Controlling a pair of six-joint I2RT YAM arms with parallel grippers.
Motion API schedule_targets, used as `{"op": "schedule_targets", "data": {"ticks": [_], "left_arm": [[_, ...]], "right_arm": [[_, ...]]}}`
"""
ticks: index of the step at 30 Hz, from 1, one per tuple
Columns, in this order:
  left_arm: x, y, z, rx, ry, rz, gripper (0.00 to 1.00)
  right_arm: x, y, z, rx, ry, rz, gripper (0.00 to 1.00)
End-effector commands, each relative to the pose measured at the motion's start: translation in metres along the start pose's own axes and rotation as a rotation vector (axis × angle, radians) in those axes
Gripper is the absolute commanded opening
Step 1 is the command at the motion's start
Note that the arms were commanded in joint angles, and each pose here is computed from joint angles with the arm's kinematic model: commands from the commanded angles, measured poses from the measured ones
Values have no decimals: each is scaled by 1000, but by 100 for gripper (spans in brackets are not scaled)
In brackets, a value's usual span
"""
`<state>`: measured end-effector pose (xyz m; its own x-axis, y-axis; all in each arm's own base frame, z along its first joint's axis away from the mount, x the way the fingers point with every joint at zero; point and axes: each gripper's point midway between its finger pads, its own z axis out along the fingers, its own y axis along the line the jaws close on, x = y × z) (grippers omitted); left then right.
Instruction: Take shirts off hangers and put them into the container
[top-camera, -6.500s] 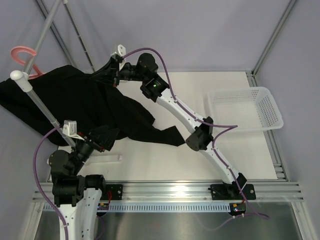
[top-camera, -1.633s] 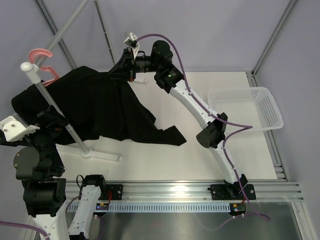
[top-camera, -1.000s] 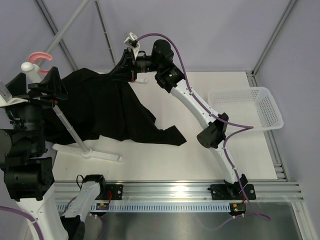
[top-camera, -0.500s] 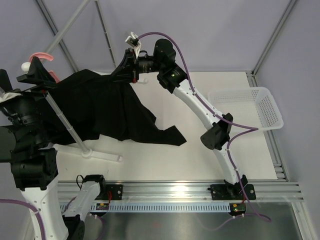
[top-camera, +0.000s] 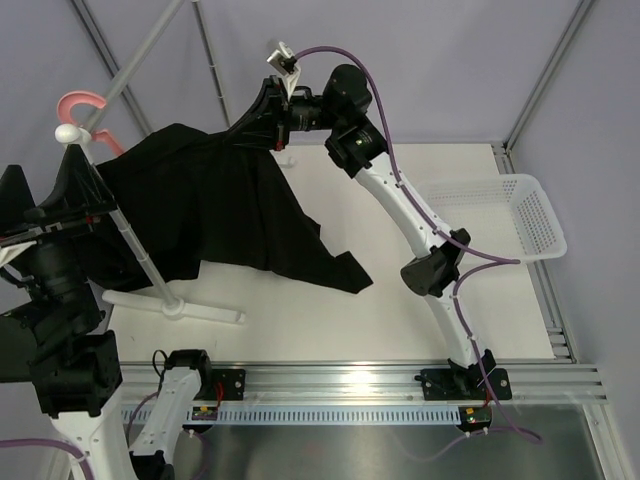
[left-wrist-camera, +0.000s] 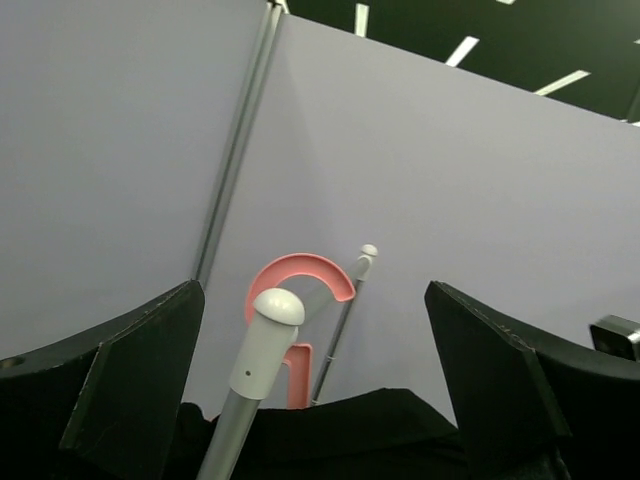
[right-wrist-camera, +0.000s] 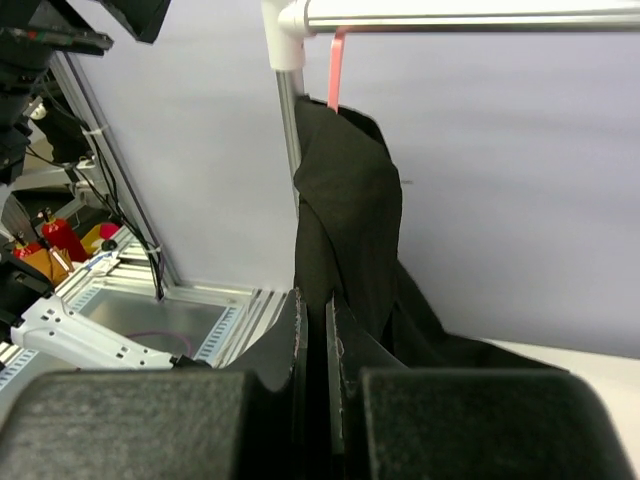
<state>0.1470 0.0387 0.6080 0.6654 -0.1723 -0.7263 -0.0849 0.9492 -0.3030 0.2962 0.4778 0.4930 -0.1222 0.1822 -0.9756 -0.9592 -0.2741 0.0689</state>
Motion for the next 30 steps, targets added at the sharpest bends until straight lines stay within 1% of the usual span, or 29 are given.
{"op": "schedule_targets", "data": {"ticks": [1, 3, 5, 6, 7, 12, 13, 16, 18, 19, 20, 22, 23, 24, 26, 28, 29, 30], "left_arm": [[-11, -25, -11, 124, -5, -91, 99], [-11, -34, -18, 181, -1, -100, 99], [-17, -39, -29, 219, -9, -101, 99], [-18, -38, -32, 221, -12, -104, 99], [-24, -38, -38, 221, -22, -109, 99], [-22, -27, -45, 174, -17, -100, 98], [-21, -26, -45, 172, -14, -92, 98], [-11, -21, -39, 139, 21, -73, 97], [3, -13, -34, 95, 68, -52, 96], [4, -10, -33, 77, 78, -49, 95], [11, 1, -33, 12, 107, -38, 95], [18, 13, -33, -51, 131, -32, 91], [24, 25, -37, -114, 152, -25, 86], [28, 29, -39, -136, 165, -29, 82], [34, 30, -47, -130, 189, -23, 74], [32, 27, -56, -106, 185, -33, 51], [39, 28, -61, -107, 218, -31, 39], [42, 29, -65, -110, 234, -32, 21]], "right_arm": [[-30, 17, -2, -71, -70, -92, 0], [-28, 16, -1, -92, -82, -112, 0], [-19, 13, 2, -108, -82, -95, 0], [-22, 17, 5, -121, -96, -113, 0], [-13, 13, 9, -124, -94, -106, 0], [7, 7, 27, -122, -91, -120, 0], [17, 1, 30, -119, -87, -110, 0], [27, -8, 33, -96, -80, -101, 0], [31, -10, 32, -89, -66, -97, 0], [28, -9, 31, -87, -67, -103, 0], [25, -9, 31, -80, -69, -106, 0], [18, -6, 28, -72, -67, -113, 0], [14, -7, 26, -63, -70, -113, 0], [12, -9, 23, -56, -72, -110, 0], [4, -6, 18, -55, -76, -108, 0], [-4, -5, 12, -50, -81, -106, 0], [-5, -4, 11, -49, -81, -105, 0], [-5, -6, 9, -45, -78, -92, 0]]}}
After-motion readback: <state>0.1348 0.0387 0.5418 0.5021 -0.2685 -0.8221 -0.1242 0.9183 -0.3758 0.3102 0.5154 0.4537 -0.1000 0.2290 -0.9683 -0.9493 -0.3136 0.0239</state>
